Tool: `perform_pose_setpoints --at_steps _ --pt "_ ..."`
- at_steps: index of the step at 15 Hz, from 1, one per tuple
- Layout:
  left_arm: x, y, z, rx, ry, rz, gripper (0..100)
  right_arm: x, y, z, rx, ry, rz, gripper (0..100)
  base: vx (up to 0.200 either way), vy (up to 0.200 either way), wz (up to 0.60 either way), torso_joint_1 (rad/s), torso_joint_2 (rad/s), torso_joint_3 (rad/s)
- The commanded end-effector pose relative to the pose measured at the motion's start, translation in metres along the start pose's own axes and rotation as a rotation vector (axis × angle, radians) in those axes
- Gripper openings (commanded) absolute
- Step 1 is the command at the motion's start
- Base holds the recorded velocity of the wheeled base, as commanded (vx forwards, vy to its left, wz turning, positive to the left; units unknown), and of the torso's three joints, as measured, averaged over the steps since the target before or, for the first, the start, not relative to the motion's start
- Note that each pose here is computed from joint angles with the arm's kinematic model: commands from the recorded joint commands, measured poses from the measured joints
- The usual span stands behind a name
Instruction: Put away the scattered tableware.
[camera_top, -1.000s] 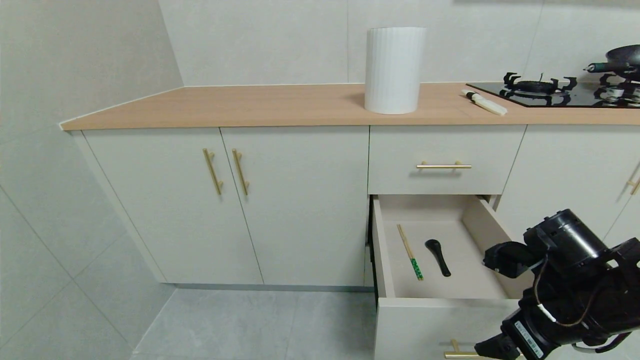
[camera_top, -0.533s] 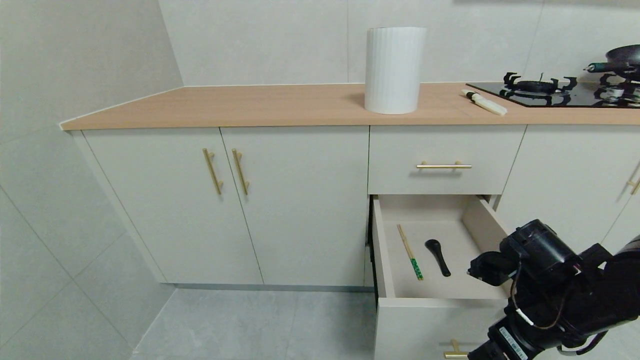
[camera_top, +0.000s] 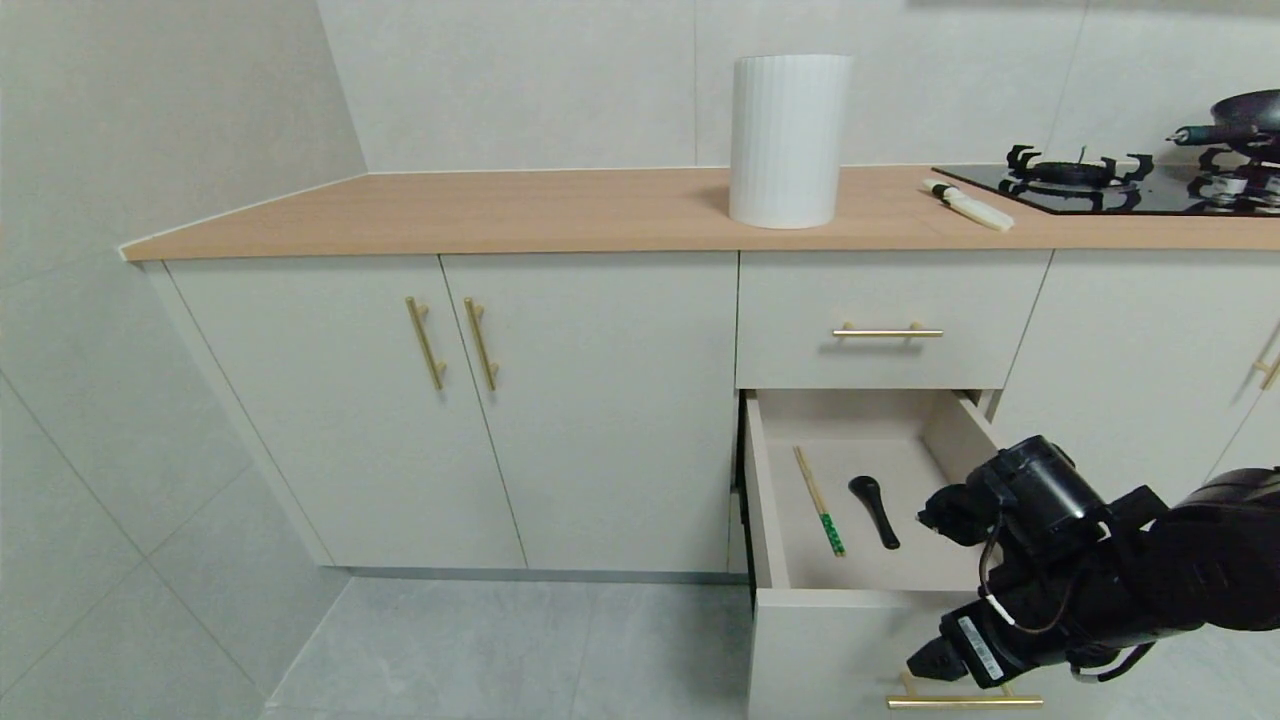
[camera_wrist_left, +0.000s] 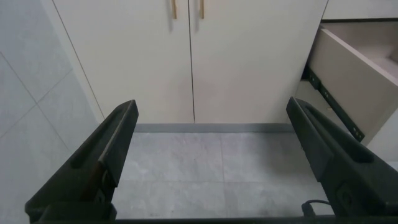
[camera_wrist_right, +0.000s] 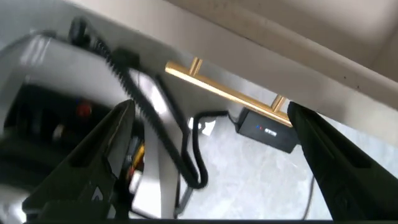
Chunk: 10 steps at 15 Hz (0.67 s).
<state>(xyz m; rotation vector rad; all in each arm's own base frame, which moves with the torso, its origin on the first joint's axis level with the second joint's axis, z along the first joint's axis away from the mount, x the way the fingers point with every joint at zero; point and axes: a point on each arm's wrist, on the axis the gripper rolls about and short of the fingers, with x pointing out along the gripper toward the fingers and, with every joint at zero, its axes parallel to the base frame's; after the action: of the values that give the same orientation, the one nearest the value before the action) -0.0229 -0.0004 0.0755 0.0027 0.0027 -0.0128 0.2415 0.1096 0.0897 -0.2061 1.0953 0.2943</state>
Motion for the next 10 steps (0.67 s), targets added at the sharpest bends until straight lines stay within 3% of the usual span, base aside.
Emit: perform_pose_setpoints --at_steps 1,10 --pt "0.000 0.000 0.000 0.000 0.000 0.000 100 0.010 -0.002 0.001 0.018 0.017 -0.010 100 0.000 0.000 0.00 0.000 0.00 0.000" --pt "0.000 0.000 0.000 0.000 -0.001 0.000 100 0.040 -0.016 0.022 0.161 -0.140 -0.134 100 0.000 0.000 0.00 0.000 0.00 0.000"
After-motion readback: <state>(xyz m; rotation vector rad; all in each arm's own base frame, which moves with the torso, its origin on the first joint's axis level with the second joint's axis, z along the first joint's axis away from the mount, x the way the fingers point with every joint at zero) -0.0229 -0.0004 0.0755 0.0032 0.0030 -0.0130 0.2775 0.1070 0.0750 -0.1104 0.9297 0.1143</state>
